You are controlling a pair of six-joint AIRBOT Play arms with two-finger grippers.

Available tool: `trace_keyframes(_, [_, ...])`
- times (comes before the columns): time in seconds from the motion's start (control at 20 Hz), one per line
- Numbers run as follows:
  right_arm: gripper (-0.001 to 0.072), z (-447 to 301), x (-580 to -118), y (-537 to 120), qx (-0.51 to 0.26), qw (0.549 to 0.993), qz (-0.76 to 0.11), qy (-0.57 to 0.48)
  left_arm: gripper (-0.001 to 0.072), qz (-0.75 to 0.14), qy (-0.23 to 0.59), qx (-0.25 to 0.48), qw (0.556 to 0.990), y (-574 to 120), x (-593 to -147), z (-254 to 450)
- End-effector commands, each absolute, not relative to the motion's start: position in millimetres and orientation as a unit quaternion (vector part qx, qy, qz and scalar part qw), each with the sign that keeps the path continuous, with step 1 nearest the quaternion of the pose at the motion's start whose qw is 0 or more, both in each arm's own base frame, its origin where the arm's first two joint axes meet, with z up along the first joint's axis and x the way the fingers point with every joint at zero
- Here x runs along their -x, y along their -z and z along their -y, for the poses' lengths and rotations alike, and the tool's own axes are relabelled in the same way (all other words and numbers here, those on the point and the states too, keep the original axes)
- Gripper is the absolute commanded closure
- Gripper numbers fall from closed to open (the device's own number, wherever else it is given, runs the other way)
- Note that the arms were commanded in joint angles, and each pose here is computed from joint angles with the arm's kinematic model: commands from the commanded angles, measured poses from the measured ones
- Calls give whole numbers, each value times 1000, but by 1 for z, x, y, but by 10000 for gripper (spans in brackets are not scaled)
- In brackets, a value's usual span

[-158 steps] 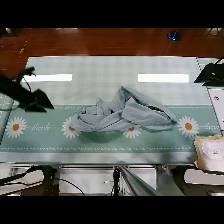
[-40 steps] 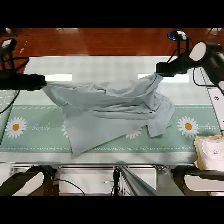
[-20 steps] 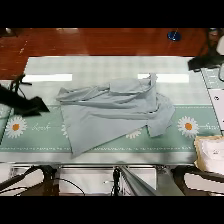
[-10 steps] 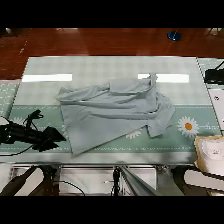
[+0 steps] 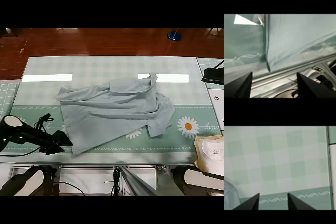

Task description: Fold the shirts.

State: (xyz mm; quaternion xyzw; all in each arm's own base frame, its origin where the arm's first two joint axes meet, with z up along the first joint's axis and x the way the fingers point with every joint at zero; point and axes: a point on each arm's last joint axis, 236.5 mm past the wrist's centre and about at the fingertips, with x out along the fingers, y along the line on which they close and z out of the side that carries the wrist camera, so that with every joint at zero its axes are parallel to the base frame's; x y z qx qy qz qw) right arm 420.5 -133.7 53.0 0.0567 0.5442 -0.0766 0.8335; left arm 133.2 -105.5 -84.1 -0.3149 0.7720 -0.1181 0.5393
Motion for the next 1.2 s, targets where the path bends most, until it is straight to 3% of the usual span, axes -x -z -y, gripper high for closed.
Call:
trace_keyframes(0.0, [287,133,-421,-54,-58,835,-542,74,50,-795,113,281,526,104,-127,120])
trace_keyframes(0.1, [288,133,-421,-54,-58,835,-542,74,50,-799,117,274,523,114,-128,131])
trace_keyframes(0.25, [288,133,-421,-54,-57,835,-543,74,67,-769,100,286,563,131,-155,138])
trace_keyframes(0.3, [288,133,-421,-54,-57,835,-543,74,170,-758,92,290,577,134,-163,137])
trace_keyframes(0.4, [288,132,-421,-53,-57,834,-544,73,507,-746,85,290,593,138,-173,134])
trace_keyframes(0.45, [287,132,-420,-53,-58,833,-546,73,620,-745,91,285,597,138,-174,134])
trace_keyframes(0.5, [288,132,-419,-53,-58,832,-548,72,666,-744,99,279,598,138,-173,134])
trace_keyframes(0.65, [284,131,-417,-52,-59,829,-551,72,684,-751,124,265,592,134,-166,137])
trace_keyframes(0.85, [217,126,-418,-36,-77,820,-565,51,685,-750,152,254,592,123,-161,140])
trace_keyframes(1.05, [120,89,-413,16,-164,769,-615,-58,686,-718,171,248,627,98,-169,142])
trace_keyframes(1.15, [118,87,-408,42,-175,745,-640,-70,687,-701,177,248,645,86,-173,143])
